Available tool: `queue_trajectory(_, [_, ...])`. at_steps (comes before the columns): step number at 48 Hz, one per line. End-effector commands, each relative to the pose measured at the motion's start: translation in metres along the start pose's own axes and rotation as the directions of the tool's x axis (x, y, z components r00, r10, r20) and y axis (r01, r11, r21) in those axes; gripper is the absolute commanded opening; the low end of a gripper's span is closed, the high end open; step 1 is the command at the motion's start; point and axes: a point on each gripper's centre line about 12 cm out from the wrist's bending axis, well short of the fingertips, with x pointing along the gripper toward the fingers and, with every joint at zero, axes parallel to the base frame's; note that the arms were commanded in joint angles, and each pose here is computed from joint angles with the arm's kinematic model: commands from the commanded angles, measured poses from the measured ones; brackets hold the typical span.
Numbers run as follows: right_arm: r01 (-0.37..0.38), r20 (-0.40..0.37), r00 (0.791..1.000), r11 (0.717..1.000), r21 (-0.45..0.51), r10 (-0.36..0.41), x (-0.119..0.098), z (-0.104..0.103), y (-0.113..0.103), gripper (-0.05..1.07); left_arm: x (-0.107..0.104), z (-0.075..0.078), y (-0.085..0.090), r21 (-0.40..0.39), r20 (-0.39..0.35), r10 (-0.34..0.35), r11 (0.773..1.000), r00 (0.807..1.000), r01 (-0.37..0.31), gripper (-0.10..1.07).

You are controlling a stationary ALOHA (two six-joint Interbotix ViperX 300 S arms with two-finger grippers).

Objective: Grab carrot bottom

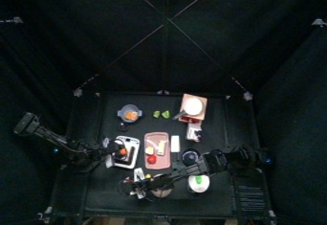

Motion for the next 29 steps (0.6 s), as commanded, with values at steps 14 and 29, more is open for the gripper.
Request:
queue_trajectory(14, [0.006, 0.065, 0.998, 1.0, 0.021, -0.007, -0.0138, 0.0241, -0.0091, 0.8, -0.001, 0.0049, -0.0011, -0.005, 0.012, -0.003, 1.0, 1.0, 0.003, 0.62])
queue_trajectory(29, [0.001, 0.049, 0.999, 1.0, 0.026, -0.002, -0.0074, 0.0183, -0.0074, 0.79, -0.001, 0.005, -0.0011, -0.004, 0.013, -0.003, 1.0, 1.0, 0.003, 0.62])
